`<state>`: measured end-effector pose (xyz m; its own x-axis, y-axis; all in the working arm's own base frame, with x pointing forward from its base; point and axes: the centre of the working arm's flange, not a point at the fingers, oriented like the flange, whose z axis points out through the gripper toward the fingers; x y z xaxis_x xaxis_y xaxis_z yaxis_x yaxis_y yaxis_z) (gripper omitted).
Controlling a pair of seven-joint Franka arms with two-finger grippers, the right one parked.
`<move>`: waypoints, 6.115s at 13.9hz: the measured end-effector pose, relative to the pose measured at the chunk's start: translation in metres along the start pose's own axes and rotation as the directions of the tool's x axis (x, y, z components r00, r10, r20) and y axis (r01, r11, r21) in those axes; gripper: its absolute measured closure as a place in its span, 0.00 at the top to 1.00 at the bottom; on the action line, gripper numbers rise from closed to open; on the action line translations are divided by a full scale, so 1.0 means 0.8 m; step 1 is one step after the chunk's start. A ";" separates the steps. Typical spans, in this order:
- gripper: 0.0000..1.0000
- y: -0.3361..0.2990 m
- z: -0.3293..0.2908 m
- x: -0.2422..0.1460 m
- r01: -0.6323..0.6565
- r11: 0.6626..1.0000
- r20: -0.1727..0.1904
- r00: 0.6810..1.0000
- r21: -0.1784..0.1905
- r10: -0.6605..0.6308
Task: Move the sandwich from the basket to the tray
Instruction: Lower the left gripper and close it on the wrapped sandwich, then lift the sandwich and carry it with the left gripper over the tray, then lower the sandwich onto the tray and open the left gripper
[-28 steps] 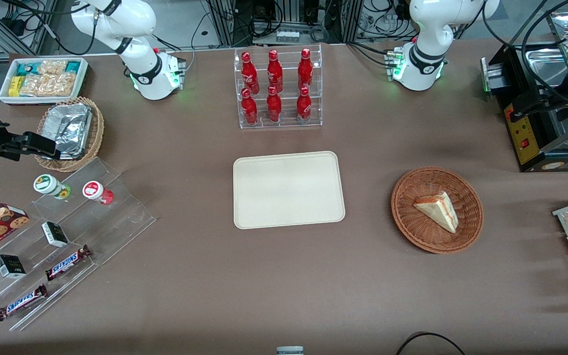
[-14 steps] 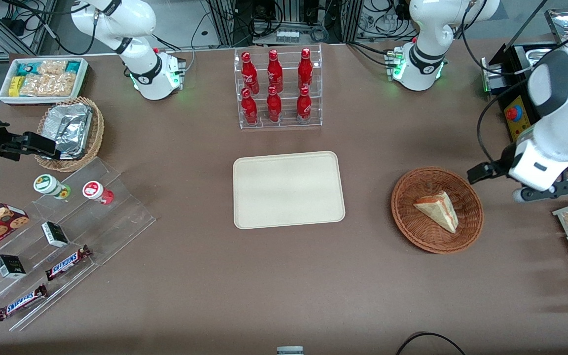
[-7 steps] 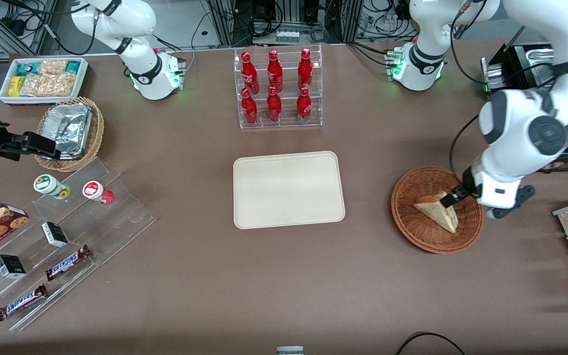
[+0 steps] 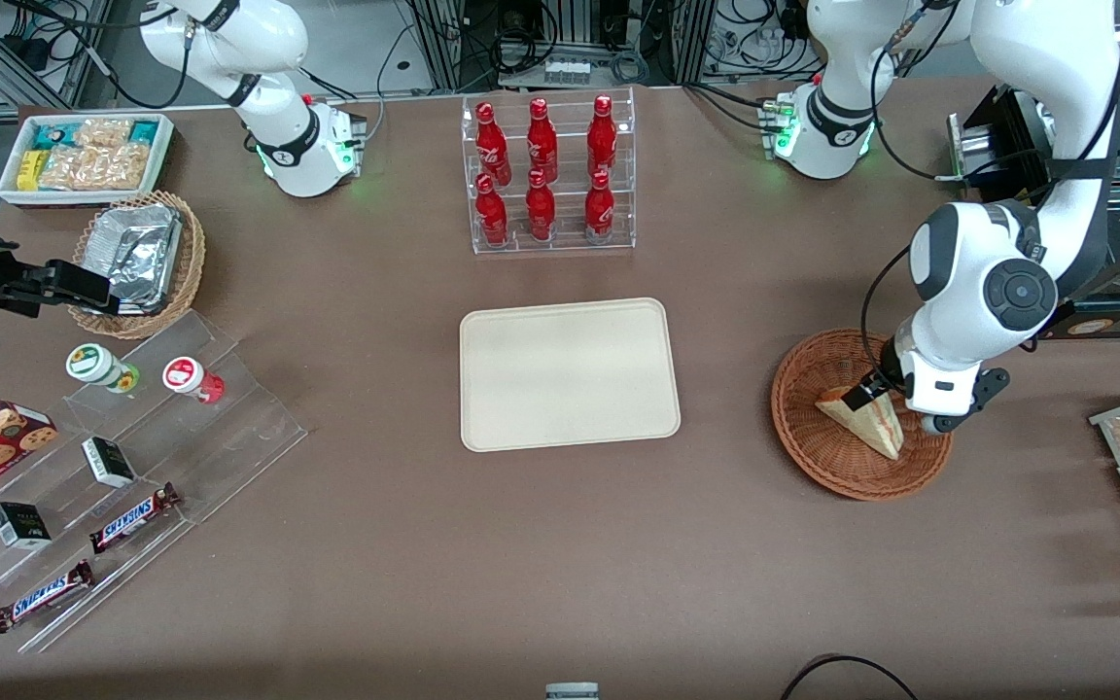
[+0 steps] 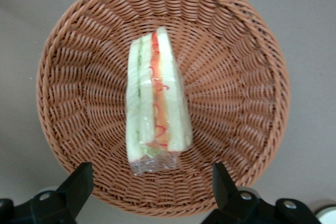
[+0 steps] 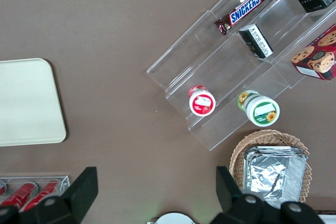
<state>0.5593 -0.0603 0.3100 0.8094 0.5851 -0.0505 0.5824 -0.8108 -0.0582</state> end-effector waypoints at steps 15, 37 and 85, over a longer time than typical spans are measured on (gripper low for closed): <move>0.40 -0.004 0.078 0.014 0.143 0.989 -0.023 0.989 -0.022 -0.144; 0.18 0.216 -0.245 -0.187 -0.263 0.965 -0.021 0.964 0.009 0.263; 1.00 0.289 -0.280 -0.244 -0.326 0.945 -0.028 0.945 -0.011 0.325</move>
<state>0.5531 -0.3657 0.5295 0.9566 0.2889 -0.0390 0.2880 -0.9572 -0.0277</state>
